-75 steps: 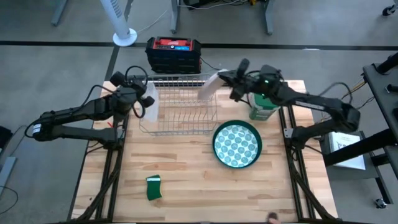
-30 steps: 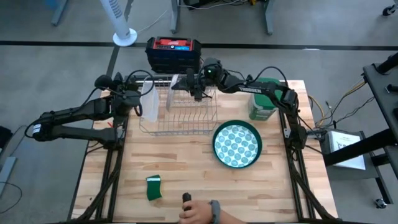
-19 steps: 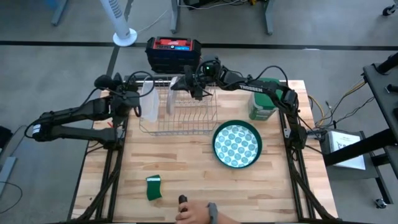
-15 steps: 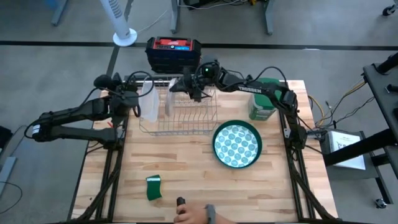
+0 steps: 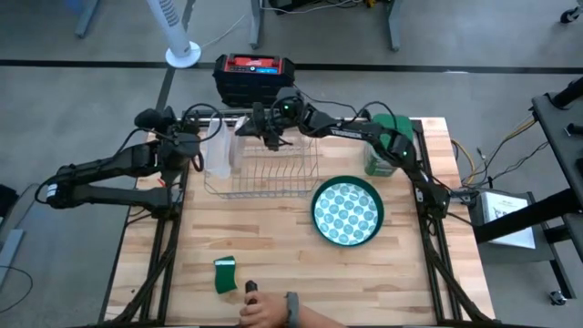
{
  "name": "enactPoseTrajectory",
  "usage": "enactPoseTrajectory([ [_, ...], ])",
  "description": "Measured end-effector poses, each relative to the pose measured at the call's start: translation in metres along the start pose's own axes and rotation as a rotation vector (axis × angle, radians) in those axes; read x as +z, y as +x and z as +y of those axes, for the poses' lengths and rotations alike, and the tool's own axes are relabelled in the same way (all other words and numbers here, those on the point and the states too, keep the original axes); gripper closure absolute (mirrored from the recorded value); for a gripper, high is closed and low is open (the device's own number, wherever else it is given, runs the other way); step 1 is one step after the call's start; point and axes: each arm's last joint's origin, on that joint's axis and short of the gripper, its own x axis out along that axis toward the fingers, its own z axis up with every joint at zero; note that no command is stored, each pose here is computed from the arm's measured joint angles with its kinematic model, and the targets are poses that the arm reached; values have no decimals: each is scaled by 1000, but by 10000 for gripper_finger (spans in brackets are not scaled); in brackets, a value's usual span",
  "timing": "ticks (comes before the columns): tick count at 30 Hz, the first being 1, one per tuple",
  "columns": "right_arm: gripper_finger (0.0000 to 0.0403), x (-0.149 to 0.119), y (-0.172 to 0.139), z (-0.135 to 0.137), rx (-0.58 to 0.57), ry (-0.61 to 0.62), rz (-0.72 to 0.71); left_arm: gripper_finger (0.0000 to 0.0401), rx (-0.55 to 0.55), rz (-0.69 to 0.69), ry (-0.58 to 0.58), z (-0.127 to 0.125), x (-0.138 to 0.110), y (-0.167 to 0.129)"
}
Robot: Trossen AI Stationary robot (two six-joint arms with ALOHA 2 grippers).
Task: Sort dishes
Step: Put the white plate on the dish rack
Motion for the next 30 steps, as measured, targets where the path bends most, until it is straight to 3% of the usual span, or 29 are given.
enactPoseTrajectory([
  [30,403,0,4,13,62,53,-52,401,0,0,-89,15,-14,0],
])
